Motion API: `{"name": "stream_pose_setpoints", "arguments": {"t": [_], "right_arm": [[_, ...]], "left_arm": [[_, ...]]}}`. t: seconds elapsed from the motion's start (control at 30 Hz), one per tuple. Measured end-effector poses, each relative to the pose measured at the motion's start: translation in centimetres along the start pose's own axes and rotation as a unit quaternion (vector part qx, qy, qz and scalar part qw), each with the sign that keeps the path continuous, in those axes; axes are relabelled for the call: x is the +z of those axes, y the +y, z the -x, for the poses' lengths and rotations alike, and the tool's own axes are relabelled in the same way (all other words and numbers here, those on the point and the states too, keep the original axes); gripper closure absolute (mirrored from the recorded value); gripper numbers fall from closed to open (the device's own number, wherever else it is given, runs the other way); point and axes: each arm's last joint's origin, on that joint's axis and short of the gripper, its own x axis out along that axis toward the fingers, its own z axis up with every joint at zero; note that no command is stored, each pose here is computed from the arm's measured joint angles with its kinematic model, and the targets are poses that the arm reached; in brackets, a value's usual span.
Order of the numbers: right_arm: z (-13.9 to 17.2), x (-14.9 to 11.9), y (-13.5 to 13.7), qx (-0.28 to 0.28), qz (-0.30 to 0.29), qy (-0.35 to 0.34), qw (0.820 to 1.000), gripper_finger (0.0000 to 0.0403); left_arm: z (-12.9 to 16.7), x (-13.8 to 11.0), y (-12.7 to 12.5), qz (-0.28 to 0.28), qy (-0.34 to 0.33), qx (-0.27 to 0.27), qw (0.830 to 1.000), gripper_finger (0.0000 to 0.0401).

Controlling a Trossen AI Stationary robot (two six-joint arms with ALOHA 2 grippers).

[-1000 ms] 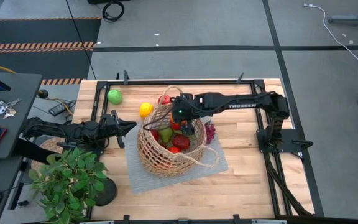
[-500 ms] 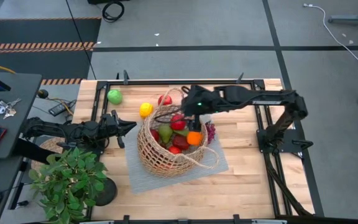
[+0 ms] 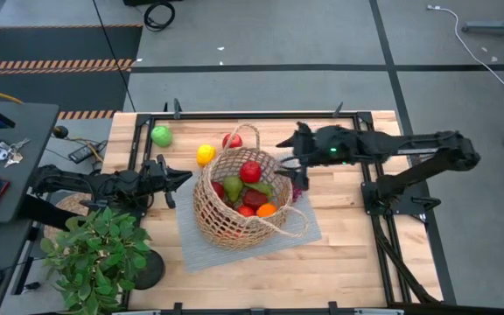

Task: Build produce basket
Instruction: Put the yellow bell pepper into the basket

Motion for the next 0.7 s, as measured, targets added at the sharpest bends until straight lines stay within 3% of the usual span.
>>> {"name": "stream_pose_setpoints", "arguments": {"t": [0.27, 0.7], "right_arm": [[4.2, -4.4, -0.3, 0.035, -0.016, -0.118, 0.992, 0.0019], [8.0, -11.6, -0.3, 0.053, -0.033, -0.275, 0.959, 0.0019]], "left_arm": [[0.0, 0.0, 0.0, 0.0, 0.0, 0.0, 1.0, 0.0365], [0.0, 0.0, 0.0, 0.0, 0.0, 0.0, 1.0, 0.0361]]}}
